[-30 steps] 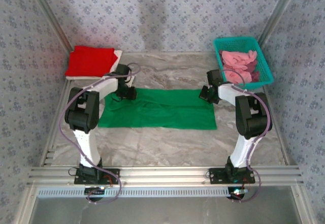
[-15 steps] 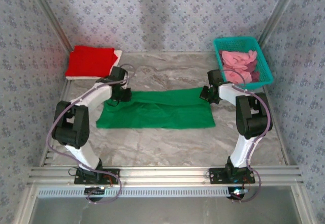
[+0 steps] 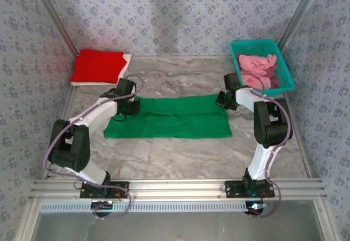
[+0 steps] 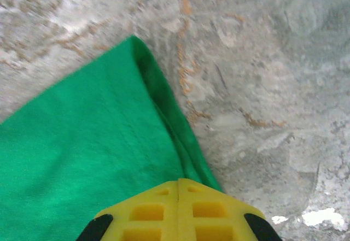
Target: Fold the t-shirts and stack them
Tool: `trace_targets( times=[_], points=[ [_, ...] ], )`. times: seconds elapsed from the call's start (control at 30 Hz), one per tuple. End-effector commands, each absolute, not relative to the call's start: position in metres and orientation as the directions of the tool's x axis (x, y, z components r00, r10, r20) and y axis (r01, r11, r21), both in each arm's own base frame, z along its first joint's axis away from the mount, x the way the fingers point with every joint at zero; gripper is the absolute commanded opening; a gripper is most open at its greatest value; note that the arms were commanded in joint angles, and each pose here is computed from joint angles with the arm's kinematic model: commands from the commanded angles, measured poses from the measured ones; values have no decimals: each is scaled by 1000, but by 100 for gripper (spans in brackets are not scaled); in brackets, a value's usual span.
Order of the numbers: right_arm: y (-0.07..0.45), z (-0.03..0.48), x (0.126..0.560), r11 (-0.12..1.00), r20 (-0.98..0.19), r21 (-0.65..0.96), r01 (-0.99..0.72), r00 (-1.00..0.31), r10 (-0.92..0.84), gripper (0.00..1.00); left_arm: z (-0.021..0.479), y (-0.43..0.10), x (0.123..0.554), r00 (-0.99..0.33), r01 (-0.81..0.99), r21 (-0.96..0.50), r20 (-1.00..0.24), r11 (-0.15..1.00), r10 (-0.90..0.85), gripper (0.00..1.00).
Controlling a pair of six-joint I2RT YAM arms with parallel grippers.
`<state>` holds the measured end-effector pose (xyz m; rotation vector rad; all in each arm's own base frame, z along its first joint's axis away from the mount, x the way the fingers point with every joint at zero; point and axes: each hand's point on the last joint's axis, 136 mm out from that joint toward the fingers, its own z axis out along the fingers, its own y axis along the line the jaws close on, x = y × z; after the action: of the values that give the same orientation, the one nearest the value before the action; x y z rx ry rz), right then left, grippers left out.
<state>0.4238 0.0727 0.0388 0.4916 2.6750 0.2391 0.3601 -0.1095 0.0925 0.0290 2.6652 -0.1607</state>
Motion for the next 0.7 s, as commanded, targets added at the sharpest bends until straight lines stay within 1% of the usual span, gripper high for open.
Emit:
trace_targets(
  times=[0.0,0.07,0.2,0.3,0.4,0.43,0.47,0.5,0.53,0.6,0.67],
  points=[
    [79,52,435,933,-373,245,265,-862,343,0,123,-105,386,-846,50,-148,-533,988,-37,0],
    [81,54,436,938,-367,231,258,-870,330,0,132,-102,394,-829,39,-172,-556,984,-65,0],
    [90,64,443,947,-412,223,230,-858,306,0,135,-98,404,-812,14,-199,-575,980,-105,0],
    [103,53,449,950,-357,225,217,-889,287,0,127,-94,408,-819,-12,-210,-559,978,-130,0],
    [107,43,448,950,-334,207,233,-896,292,0,124,-84,411,-790,-62,-247,-581,967,-199,0],
    [107,40,449,944,-334,215,250,-890,311,0,123,-81,413,-775,-82,-265,-589,961,-229,2],
    [106,35,449,937,-329,221,269,-884,332,0,121,-80,414,-767,-87,-293,-590,952,-251,7],
    [105,30,449,933,-325,221,284,-881,345,0,119,-84,416,-769,-68,-323,-585,944,-256,7],
    [103,27,449,930,-318,215,298,-879,355,0,118,-90,418,-780,-38,-341,-578,939,-242,10],
    [99,18,443,919,-286,207,336,-877,385,0,113,-109,420,-819,57,-348,-553,936,-155,25],
    [88,15,441,906,-297,198,374,-858,419,0,103,-117,420,-856,95,-323,-509,942,-89,27]
  ],
)
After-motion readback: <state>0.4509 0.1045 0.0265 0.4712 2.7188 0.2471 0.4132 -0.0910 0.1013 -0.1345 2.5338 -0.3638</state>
